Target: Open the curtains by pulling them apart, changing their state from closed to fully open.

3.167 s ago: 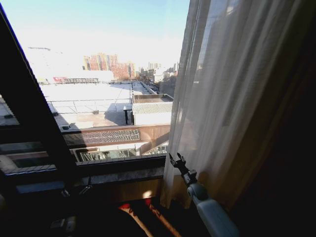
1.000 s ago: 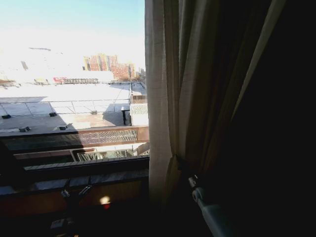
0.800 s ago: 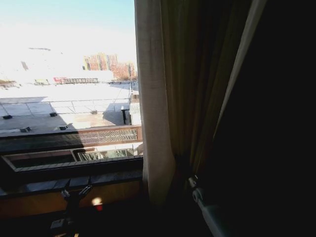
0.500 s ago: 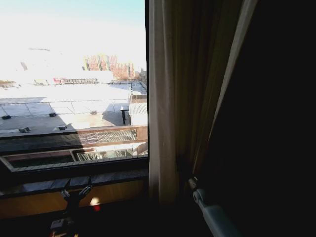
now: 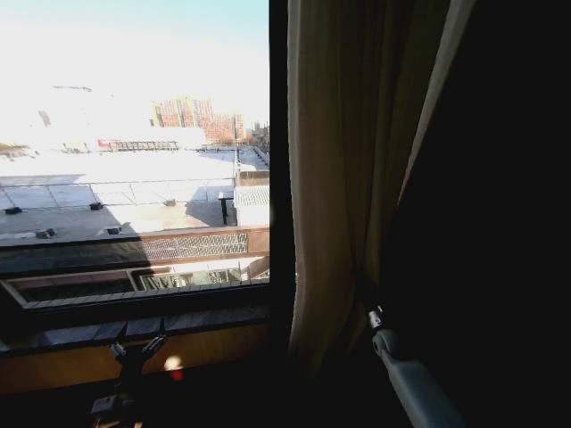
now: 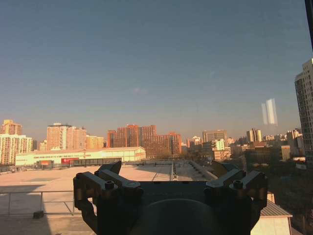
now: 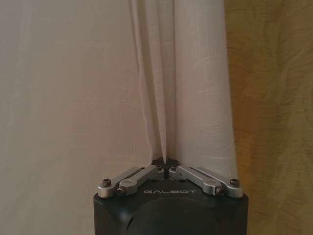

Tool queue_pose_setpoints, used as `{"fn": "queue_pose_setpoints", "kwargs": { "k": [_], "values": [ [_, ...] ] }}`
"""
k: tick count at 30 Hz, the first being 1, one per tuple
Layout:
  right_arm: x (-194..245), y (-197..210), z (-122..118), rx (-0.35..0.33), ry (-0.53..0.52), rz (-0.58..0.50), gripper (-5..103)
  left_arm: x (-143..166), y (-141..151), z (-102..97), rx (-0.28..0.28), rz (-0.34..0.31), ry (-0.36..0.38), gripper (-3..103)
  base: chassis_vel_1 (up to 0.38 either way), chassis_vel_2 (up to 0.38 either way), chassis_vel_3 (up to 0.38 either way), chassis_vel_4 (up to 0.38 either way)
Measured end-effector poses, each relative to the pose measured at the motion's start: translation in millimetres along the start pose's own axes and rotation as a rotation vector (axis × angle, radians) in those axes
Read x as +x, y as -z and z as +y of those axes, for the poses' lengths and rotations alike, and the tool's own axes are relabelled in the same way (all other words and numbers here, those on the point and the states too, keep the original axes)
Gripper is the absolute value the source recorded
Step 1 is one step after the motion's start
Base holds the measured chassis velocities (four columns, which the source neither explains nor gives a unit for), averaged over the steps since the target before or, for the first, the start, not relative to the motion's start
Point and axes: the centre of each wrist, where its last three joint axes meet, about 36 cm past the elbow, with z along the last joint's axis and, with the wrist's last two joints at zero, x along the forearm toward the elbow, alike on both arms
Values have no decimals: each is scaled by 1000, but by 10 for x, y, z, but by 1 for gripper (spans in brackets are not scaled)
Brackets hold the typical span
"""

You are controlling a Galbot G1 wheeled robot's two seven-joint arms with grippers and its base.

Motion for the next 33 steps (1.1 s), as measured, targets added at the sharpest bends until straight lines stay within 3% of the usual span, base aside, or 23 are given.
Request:
{"fn": "queue_pose_setpoints", "kwargs": {
  "k": [4, 8, 21, 22, 28, 29, 33],
  "values": [
    [90, 11, -348, 34, -97, 37, 0, 0, 0, 0, 0, 0, 0, 100, 0, 0, 0, 0],
    [134, 4, -404, 41, -119, 47, 0, 0, 0, 0, 0, 0, 0, 100, 0, 0, 0, 0],
    [270, 46, -120, 39, -71, 18, 0, 0, 0, 0, 0, 0, 0, 100, 0, 0, 0, 0],
    [311, 87, -29, 23, -30, 2, 10, 0, 0, 0, 0, 0, 0, 100, 0, 0, 0, 0],
    [578, 168, 183, -67, 216, -19, 27, 0, 0, 0, 0, 0, 0, 100, 0, 0, 0, 0],
    [698, 170, 259, -80, 287, -26, 38, 0, 0, 0, 0, 0, 0, 100, 0, 0, 0, 0],
    [802, 187, 319, -84, 328, -31, 44, 0, 0, 0, 0, 0, 0, 100, 0, 0, 0, 0]
  ]
}}
